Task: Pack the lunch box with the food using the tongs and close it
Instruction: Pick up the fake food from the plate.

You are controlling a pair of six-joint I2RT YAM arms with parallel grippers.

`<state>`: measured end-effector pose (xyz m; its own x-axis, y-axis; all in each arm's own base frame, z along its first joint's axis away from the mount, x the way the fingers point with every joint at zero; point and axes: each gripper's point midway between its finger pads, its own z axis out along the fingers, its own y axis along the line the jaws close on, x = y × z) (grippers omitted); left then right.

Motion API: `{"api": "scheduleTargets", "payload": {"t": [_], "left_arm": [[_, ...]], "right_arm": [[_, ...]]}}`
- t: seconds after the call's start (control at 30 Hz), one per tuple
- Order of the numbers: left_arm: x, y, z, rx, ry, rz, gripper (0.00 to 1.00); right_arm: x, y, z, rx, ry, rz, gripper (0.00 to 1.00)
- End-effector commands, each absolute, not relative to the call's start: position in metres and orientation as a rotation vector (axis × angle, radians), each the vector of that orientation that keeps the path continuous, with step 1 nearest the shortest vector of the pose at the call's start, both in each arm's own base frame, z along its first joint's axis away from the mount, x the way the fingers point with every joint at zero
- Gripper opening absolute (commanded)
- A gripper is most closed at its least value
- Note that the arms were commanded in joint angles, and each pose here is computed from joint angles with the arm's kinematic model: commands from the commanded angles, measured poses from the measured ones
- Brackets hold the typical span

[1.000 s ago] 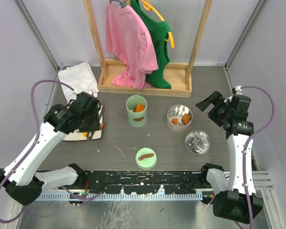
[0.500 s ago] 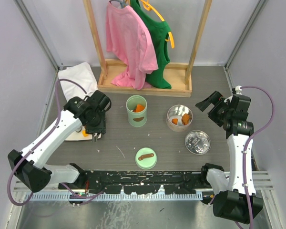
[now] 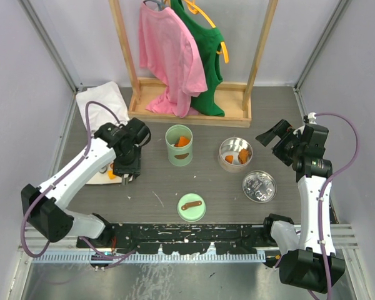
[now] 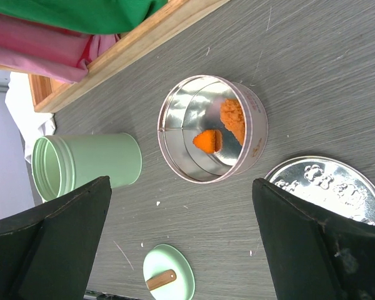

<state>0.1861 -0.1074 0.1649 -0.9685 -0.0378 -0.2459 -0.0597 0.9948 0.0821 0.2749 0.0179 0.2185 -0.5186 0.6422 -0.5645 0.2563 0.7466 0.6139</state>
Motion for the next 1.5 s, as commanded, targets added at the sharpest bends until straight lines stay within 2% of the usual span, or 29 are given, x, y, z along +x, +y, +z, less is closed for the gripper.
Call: {"api": "scheduleTargets", "payload": {"t": [0.0, 1.1, 1.47], "left_arm": [[0.190, -0.097, 0.168, -0.042, 2.880, 0.216, 0.44], [0.188, -0.098, 0.144, 0.000, 2.945, 0.262, 0.40], [0.190, -0.093, 0.161, -0.027, 2.888, 0.255, 0.31]], "right_arm": [[0.281, 0.018, 0.233, 0.636, 2.052, 0.604, 1.00], [0.282, 0.020, 0.230, 0.639, 2.054, 0.621, 1.00], [0.282, 0.020, 0.231, 0.641, 2.053, 0.624, 1.00]]}}
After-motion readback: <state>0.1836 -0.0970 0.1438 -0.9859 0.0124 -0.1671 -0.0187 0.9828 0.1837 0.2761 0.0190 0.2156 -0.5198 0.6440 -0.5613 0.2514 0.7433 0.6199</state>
